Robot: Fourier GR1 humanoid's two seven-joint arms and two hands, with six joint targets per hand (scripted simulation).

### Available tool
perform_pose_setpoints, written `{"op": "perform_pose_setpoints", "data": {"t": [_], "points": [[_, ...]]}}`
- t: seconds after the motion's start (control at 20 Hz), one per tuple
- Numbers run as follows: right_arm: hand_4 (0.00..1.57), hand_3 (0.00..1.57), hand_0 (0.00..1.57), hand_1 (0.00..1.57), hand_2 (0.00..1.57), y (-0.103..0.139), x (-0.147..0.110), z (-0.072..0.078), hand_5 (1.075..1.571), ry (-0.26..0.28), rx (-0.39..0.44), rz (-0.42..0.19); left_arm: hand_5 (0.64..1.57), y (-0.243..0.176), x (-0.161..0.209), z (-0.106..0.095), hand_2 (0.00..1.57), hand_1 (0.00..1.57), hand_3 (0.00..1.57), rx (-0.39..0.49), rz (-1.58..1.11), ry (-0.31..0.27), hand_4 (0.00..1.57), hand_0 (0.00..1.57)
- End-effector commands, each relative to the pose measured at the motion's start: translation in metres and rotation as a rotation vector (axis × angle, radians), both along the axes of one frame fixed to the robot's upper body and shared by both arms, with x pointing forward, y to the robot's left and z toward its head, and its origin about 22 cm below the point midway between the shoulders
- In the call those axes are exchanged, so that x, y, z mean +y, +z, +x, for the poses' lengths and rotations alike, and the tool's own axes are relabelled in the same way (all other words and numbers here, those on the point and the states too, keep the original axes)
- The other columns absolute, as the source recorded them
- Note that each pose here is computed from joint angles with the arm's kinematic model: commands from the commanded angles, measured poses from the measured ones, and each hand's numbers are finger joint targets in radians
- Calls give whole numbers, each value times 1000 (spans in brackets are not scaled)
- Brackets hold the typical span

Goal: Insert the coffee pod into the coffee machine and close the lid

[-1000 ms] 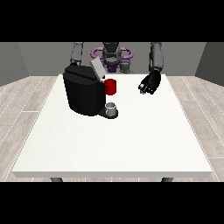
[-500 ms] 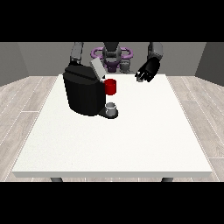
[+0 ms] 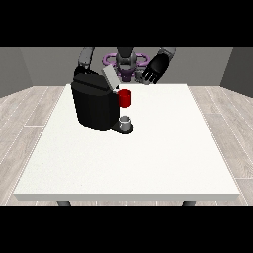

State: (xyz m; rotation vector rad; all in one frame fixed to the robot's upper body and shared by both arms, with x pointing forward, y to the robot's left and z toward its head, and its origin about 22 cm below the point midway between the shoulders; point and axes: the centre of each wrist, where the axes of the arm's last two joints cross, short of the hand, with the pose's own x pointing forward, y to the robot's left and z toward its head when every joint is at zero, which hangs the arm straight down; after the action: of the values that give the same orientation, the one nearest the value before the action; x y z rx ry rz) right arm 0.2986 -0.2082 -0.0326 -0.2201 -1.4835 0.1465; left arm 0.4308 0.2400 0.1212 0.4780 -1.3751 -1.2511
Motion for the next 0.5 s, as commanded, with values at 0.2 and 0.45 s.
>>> {"op": "perform_pose_setpoints", "data": {"t": [0.2, 0.45], "points": [[0, 0, 0, 0, 0, 21, -20, 14, 1571, -24, -33, 11, 1571, 65, -16, 17, 1265, 1235, 1266, -13, -77, 30, 502, 1235], [0, 0, 0, 0, 0, 37, 0, 22, 1571, 6, -139, -22, 1571, 90, -25, 22, 1265, 1216, 1256, -129, -89, 76, 470, 1216]]}}
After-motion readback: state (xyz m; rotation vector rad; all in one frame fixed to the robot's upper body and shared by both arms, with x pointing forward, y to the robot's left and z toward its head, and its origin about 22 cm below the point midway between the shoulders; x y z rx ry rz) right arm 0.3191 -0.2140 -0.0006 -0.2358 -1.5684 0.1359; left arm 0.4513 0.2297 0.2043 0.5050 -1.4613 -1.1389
